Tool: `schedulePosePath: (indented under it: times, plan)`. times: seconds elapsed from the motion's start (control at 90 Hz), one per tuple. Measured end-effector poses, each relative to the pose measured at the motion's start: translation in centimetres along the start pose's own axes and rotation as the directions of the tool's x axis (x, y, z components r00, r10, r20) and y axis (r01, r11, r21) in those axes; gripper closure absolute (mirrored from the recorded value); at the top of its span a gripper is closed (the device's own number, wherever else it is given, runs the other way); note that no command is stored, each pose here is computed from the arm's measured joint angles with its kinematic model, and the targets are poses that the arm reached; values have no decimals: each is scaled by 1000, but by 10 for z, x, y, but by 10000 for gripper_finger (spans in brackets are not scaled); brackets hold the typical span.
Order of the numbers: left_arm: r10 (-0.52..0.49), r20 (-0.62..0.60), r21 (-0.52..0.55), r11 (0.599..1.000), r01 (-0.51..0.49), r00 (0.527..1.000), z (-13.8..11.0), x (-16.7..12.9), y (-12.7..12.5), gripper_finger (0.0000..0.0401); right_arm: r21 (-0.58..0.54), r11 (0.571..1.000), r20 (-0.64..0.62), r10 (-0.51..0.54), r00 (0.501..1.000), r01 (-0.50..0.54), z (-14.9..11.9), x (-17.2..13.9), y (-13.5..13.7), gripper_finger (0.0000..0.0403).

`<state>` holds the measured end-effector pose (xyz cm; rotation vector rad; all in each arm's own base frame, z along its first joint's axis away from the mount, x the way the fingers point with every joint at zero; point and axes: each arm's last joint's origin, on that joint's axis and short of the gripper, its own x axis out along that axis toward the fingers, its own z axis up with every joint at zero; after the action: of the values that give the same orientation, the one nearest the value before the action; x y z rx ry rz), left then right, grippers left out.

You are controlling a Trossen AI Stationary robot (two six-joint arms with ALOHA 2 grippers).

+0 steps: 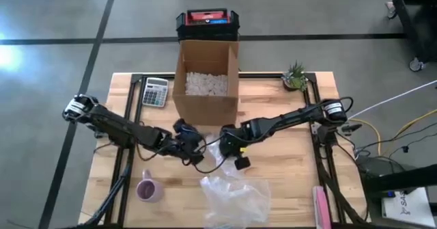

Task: Wrap mug
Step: Wrap the white mug with the bubble wrap

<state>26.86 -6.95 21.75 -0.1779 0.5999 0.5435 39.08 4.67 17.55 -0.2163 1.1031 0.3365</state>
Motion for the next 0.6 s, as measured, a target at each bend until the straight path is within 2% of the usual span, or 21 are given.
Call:
schedulePosePath:
  times: [0.078, 0.156, 0.256, 0.311, 0.4, 0.6]
  plan:
    - [-37, 23, -18, 999, 38, 999, -7, 14, -1, 380, -1, 1000, 3, -2, 1000, 2, 0, 0, -1, 403]
    - [-158, 98, -29, 986, 162, 983, -7, 25, -9, 380, 0, 1000, 2, -1, 1000, 1, 0, 0, -1, 403]
    - [-338, 169, -4, 939, 344, 926, -2, 31, -20, 380, 0, 1000, 3, -1, 1000, 1, 0, 0, -1, 403]
    - [-399, 190, 0, 914, 406, 897, 0, 34, -24, 380, 0, 1000, 3, -2, 1000, 2, 0, 0, -1, 403]
    - [-429, 180, 9, 901, 435, 885, -2, 42, -31, 380, -1, 1000, 5, -2, 1000, 2, 0, 0, -1, 403]
    - [-409, 128, 29, 912, 408, 904, -10, 62, -43, 380, 5, 1000, -39, 9, 999, -9, 5, -13, 0, 403]
